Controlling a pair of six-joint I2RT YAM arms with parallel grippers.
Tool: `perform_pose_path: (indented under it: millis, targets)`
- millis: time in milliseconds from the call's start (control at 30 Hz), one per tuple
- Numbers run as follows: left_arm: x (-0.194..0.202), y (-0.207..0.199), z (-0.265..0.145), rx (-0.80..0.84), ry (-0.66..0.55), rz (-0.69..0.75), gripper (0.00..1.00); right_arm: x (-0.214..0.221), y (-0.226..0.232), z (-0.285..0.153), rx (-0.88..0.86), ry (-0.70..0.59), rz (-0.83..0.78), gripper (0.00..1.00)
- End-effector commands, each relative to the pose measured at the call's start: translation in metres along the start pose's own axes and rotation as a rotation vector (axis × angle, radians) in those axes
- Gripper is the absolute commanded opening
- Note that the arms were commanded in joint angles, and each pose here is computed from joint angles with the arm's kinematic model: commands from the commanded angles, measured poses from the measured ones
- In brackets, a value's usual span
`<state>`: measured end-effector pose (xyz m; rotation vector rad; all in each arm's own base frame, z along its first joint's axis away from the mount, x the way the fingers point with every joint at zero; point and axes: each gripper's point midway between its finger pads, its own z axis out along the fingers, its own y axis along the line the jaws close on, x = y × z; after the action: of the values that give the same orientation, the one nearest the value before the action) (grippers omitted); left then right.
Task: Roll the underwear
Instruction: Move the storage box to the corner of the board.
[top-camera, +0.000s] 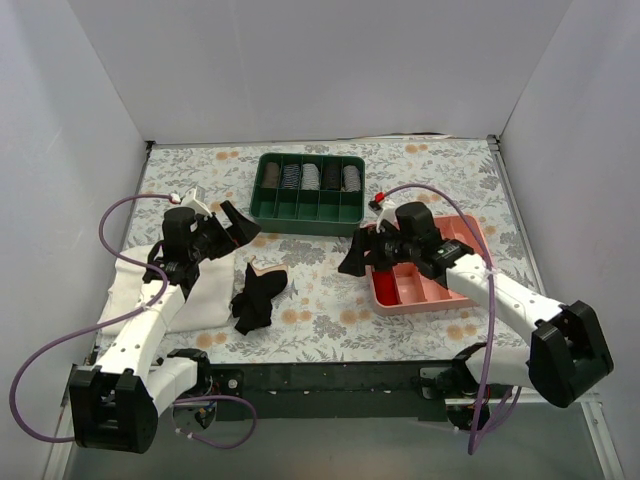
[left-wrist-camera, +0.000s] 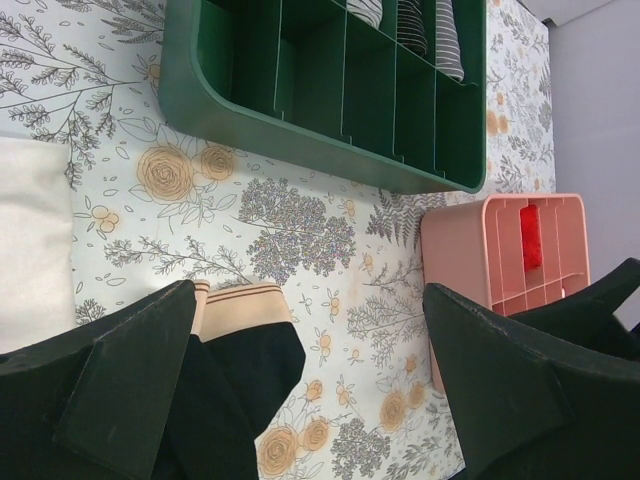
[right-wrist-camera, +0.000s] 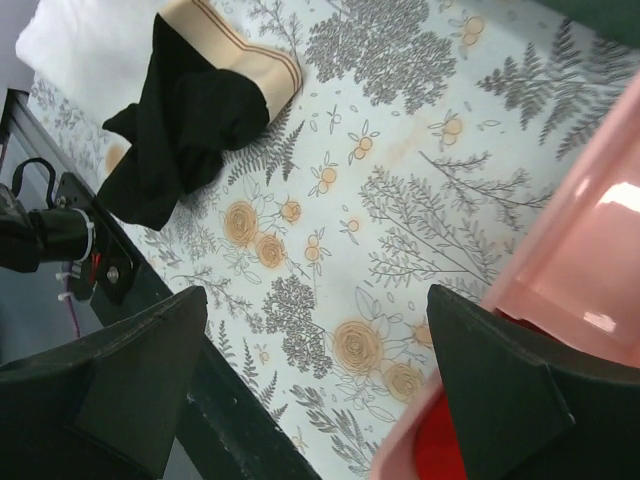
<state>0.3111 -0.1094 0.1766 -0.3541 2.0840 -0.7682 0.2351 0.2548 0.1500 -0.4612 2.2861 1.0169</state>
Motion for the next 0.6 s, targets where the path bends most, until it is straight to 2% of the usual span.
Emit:
perform_pose_path:
  millis: [0,100,233,333,467,567]
  targets:
    - [-0.010,-0.007,-0.006,0.010,-0.039,0.012,0.98,0.002,0.008,0.022,0.002,0.000,0.025,0.99]
    - [-0.011,-0.006,-0.007,0.003,-0.040,0.012,0.98,0.016,-0.004,0.030,0.049,0.045,0.049,0.99]
    - [-0.010,-0.004,-0.009,-0.011,-0.042,0.019,0.98,0.016,-0.044,0.025,0.264,0.033,0.031,0.99]
    - [-0.011,-0.003,-0.009,-0.014,-0.046,0.020,0.98,0.010,-0.064,0.017,0.363,0.021,-0.004,0.99]
    - [-0.009,-0.002,-0.007,-0.014,-0.037,0.019,0.98,0.005,-0.091,0.007,0.456,0.039,-0.014,0.98]
    - [-0.008,-0.001,-0.007,-0.018,-0.034,0.024,0.98,0.000,-0.098,0.001,0.464,0.067,-0.074,0.99]
